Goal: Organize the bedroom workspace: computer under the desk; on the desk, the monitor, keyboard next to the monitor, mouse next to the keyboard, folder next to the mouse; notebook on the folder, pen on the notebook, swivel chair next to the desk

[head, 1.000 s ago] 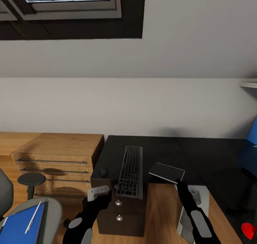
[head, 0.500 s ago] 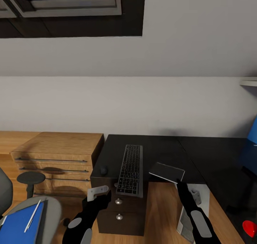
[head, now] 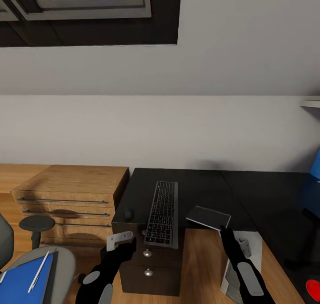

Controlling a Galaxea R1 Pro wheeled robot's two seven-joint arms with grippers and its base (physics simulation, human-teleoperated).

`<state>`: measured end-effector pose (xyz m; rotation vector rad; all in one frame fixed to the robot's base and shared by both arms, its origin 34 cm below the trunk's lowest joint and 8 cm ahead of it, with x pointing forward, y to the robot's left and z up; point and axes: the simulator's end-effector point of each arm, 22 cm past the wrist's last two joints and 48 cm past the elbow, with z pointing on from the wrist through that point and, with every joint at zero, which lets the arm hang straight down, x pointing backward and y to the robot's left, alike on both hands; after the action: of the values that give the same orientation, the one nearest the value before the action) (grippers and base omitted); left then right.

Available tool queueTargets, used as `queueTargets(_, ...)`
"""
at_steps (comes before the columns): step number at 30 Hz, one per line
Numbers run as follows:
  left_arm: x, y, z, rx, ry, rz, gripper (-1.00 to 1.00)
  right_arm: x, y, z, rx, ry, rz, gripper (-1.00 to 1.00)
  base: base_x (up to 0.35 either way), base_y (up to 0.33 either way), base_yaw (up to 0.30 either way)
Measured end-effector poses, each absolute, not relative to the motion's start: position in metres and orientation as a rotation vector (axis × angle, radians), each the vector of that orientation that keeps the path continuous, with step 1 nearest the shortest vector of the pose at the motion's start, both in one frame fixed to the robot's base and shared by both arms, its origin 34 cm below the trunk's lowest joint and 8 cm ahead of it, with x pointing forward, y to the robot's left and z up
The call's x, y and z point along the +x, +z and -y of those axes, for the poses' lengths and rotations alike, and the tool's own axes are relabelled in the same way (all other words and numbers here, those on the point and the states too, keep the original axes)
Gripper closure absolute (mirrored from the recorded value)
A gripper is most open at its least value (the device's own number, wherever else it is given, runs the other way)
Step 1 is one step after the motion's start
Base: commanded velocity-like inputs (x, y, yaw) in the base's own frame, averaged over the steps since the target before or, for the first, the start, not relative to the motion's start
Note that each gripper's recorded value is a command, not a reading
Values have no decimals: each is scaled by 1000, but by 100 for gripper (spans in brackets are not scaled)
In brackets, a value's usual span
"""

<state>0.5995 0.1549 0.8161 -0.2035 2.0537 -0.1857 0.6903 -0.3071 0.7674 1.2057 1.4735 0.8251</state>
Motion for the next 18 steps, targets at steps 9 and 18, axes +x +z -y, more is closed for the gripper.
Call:
queueTargets(9, 599, 815, -155, -203, -185, -2056, -100, 690, 767, 312, 1214, 804, -1463, -100, 0, 0, 0)
queueTargets(18, 599, 814, -155, -200, -185, -2058, -100, 690, 768, 314, 1214, 796, -1456, -100, -9, 0, 0)
